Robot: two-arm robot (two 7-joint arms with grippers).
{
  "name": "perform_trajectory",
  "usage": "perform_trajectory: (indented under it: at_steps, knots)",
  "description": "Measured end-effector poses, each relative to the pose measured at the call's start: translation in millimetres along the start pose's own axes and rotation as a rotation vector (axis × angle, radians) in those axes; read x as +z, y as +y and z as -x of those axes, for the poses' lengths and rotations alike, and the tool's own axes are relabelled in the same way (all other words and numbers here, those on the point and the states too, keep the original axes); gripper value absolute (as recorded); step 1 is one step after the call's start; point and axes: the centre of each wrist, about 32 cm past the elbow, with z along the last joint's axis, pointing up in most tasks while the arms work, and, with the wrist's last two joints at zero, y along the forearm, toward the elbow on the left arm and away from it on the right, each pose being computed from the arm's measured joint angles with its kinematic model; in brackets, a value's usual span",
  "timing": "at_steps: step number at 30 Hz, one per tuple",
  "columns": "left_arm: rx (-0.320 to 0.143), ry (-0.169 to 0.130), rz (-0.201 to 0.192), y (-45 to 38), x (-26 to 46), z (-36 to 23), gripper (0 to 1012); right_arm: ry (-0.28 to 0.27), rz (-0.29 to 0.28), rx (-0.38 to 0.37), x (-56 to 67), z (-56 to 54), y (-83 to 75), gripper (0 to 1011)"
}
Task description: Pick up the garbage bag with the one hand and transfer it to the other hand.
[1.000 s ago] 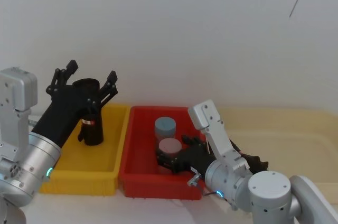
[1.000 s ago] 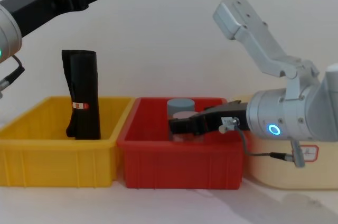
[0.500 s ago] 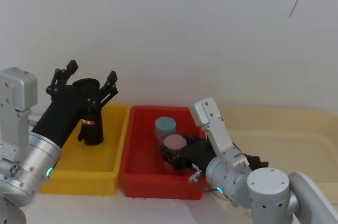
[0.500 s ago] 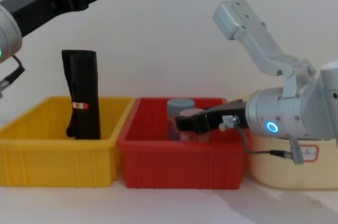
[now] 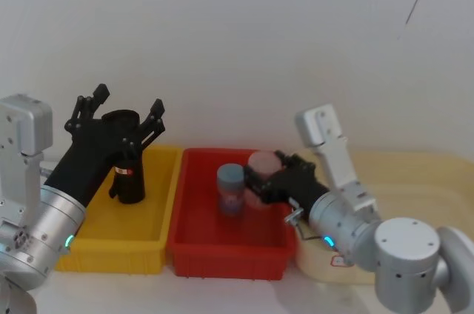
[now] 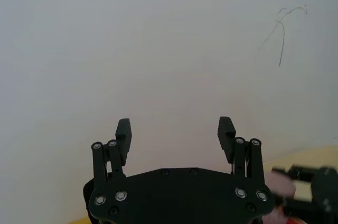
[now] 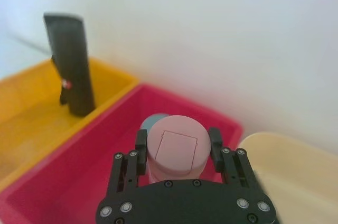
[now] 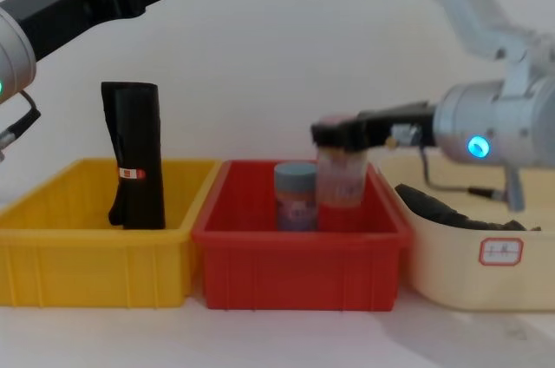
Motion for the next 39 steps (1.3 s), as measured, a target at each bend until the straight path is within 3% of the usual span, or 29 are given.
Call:
perform_trajectory:
  at_steps: [6, 18, 29, 36, 39]
  knots:
    - [0.000, 0.000, 0.000, 0.0, 0.0, 0.0, 1001, 0.007, -0.071, -0.073, 14.0, -13.3, -14.5, 667]
    - [0.000, 0.000, 0.000, 0.0, 0.0, 0.0, 1001, 0.020, -0.114, -0.225, 19.8, -38.4, -33.1, 667]
    - [0.000, 0.000, 0.000, 0.0, 0.0, 0.0, 1001, 0.035, -0.069, -0.384, 4.9, -59.5, -41.2, 667]
    - [0.000, 0.000, 0.000, 0.0, 0.0, 0.0, 1001, 0.061, 0.008, -0.492, -15.6, -74.2, -39.4, 667]
    - [0.000, 0.000, 0.000, 0.0, 0.0, 0.0, 1000, 0.068, 0.038, -0.523, -23.5, -79.0, -37.9, 727]
